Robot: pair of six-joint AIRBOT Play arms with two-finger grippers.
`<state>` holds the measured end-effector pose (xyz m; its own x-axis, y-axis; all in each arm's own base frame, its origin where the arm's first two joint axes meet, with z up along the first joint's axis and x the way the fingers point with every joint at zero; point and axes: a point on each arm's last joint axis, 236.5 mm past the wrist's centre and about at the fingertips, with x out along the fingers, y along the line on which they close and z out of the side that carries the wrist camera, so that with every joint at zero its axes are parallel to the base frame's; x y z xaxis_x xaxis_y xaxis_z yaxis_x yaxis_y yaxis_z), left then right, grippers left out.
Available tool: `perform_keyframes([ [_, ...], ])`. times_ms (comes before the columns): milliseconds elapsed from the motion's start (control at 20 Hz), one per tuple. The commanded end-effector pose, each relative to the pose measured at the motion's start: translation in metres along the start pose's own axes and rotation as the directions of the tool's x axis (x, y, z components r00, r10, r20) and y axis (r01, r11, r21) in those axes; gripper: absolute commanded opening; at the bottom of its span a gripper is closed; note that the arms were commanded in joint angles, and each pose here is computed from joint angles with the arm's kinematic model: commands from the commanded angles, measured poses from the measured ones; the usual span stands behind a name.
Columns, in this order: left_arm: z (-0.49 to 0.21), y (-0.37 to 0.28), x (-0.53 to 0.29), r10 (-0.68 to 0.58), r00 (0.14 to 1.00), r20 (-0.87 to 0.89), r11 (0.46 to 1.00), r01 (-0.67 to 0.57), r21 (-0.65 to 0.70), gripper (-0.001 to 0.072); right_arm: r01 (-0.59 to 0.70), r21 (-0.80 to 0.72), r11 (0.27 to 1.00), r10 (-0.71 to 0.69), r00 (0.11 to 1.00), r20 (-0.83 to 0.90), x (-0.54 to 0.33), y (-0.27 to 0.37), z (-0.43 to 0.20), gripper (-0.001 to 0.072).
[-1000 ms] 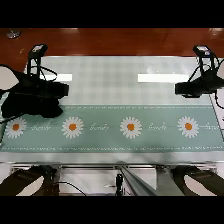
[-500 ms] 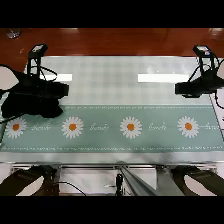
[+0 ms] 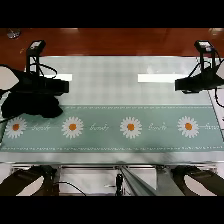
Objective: Fold the shirts.
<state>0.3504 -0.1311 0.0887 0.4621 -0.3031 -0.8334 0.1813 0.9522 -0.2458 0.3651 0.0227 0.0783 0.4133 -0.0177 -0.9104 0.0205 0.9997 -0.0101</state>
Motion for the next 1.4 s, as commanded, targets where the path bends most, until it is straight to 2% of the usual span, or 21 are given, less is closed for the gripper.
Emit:
perform_keyframes([
  [0,0.026,0.008,0.001,0.029,0.994,0.105,0.999,-0.031,0.022,0.0032,-0.017,0.014,1.0,0.015,0.993,0.119,0.0,0.004,0.028,0.0029],
  [50,0.032,0.024,0.003,0.094,0.987,0.127,0.988,-0.108,0.107,0.0089,-0.025,0.037,0.999,0.02,0.99,0.141,0.003,0.005,0.033,0.0062],
  [100,0.035,0.045,0.004,0.178,0.975,0.132,0.966,-0.199,0.165,0.0332,-0.027,0.044,0.999,0.021,0.99,0.14,0.012,0.006,0.033,0.0375],
  [150,0.035,0.071,0.003,0.28,0.952,0.125,0.931,-0.301,0.207,0.0695,-0.024,0.038,0.999,0.02,0.994,0.105,0.023,0.006,0.025,0.0625],
  [200,0.036,0.1,-0.006,0.382,0.915,0.126,0.885,-0.402,0.235,0.0707,-0.014,0.03,0.999,0.013,0.999,0.034,0.037,0.006,0.009,0.0626],
  [300,0.039,0.155,-0.029,0.529,0.839,0.127,0.842,-0.537,0.046,0.0705,-0.011,-0.013,1.0,0.01,0.996,-0.084,0.056,0.006,-0.024,0.0625],
  [400,0.033,0.197,-0.039,0.576,0.812,0.092,0.814,-0.56,-0.156,0.0705,-0.029,-0.012,1.0,0.027,0.99,-0.14,0.069,0.009,-0.049,0.0624],
  [550,0.007,0.248,-0.026,0.592,0.805,-0.031,0.772,-0.578,-0.266,0.0703,-0.093,0.039,0.995,0.099,0.976,-0.196,0.078,0.026,-0.077,0.0624],
  [650,-0.018,0.267,0.0,0.526,0.839,-0.139,0.766,-0.538,-0.353,0.0702,-0.123,0.066,0.99,0.133,0.973,-0.189,0.077,0.033,-0.081,0.0624],
  [750,-0.039,0.266,0.039,0.372,0.904,-0.21,0.819,-0.426,-0.383,0.0701,-0.141,0.095,0.985,0.156,0.971,-0.18,0.075,0.038,-0.079,0.0624],
  [800,-0.048,0.268,0.054,0.316,0.919,-0.235,0.819,-0.389,-0.422,0.0701,-0.146,0.115,0.983,0.165,0.969,-0.181,0.074,0.04,-0.08,0.0624],
  [1050,-0.082,0.274,0.093,0.243,0.904,-0.351,0.803,-0.391,-0.45,0.0701,-0.221,0.193,0.956,0.256,0.95,-0.179,0.069,0.062,-0.079,0.0623],
  [1200,-0.091,0.257,0.108,0.189,0.899,-0.395,0.855,-0.348,-0.384,0.0693,-0.233,0.207,0.95,0.271,0.946,-0.177,0.068,0.065,-0.078,0.0623],
  [1250,-0.092,0.249,0.11,0.168,0.899,-0.405,0.873,-0.327,-0.363,0.0468,-0.242,0.212,0.947,0.28,0.944,-0.174,0.065,0.068,-0.077,0.0623],
  [1300,-0.09,0.236,0.11,0.126,0.906,-0.403,0.895,-0.28,-0.348,0.0038,-0.251,0.212,0.944,0.288,0.943,-0.164,0.061,0.069,-0.073,0.0623],
  [1350,-0.076,0.219,0.108,0.072,0.928,-0.367,0.912,-0.21,-0.352,0.0028,-0.26,0.207,0.943,0.291,0.947,-0.138,0.054,0.07,-0.065,0.0623],
])
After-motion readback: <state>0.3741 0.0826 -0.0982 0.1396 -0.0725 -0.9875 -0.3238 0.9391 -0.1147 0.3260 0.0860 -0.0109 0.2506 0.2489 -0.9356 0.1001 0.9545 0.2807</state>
